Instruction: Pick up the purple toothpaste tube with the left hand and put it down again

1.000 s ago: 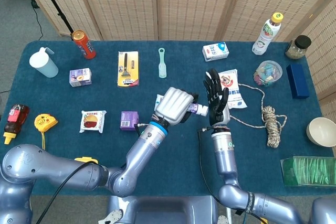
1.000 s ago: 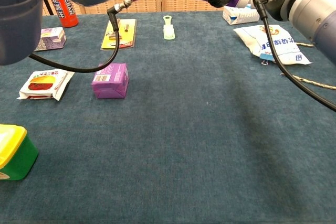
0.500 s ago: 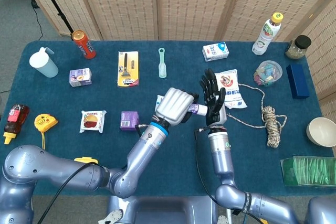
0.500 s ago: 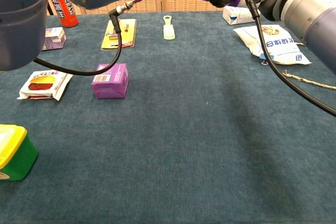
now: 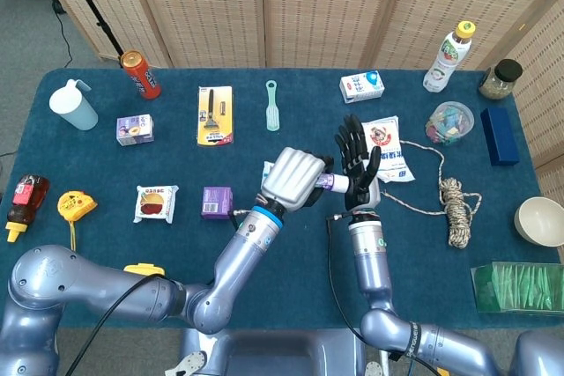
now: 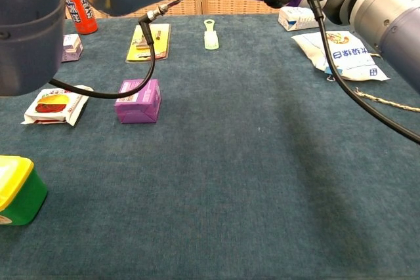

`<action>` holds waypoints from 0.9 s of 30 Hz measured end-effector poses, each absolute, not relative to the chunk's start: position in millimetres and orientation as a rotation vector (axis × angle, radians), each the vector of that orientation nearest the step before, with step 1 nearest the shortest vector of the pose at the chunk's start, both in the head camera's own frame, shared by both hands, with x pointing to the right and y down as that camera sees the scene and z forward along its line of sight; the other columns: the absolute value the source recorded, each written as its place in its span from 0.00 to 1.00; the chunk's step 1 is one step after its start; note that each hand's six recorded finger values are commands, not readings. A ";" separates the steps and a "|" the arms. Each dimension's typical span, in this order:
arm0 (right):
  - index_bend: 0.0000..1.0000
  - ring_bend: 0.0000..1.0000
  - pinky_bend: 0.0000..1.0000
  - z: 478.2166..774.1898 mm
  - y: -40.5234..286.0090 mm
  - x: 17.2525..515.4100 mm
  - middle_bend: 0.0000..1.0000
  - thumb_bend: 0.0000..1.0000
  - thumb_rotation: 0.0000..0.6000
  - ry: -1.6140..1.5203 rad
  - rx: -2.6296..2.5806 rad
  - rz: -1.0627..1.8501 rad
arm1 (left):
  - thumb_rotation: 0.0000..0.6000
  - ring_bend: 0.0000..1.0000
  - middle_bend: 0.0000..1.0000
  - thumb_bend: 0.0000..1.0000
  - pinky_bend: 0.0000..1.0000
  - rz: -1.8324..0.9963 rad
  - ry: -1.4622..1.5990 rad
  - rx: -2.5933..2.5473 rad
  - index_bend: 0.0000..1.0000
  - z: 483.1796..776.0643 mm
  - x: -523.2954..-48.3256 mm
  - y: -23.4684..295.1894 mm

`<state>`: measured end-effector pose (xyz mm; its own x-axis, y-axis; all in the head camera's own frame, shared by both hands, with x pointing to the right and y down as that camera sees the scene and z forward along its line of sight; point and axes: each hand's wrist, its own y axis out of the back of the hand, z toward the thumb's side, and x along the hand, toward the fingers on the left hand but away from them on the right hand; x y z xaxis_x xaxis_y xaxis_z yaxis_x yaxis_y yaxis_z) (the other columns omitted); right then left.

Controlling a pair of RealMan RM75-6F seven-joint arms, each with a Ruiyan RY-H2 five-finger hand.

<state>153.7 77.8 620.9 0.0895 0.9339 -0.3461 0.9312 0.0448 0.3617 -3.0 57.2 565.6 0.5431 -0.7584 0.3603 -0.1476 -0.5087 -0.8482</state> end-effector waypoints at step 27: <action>0.00 0.00 0.00 619.6 75.5 157.6 0.00 0.00 0.02 1.803 1.813 0.070 | 1.00 0.51 0.56 0.50 0.61 -0.911 0.805 -2.032 0.52 565.8 -5.0 58.9</action>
<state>157.6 75.5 619.6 0.0868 0.9316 -0.3530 0.9015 0.0774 0.4258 -5.0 58.9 565.8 0.5478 -0.7692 0.3290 -0.2314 -0.5172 -0.8240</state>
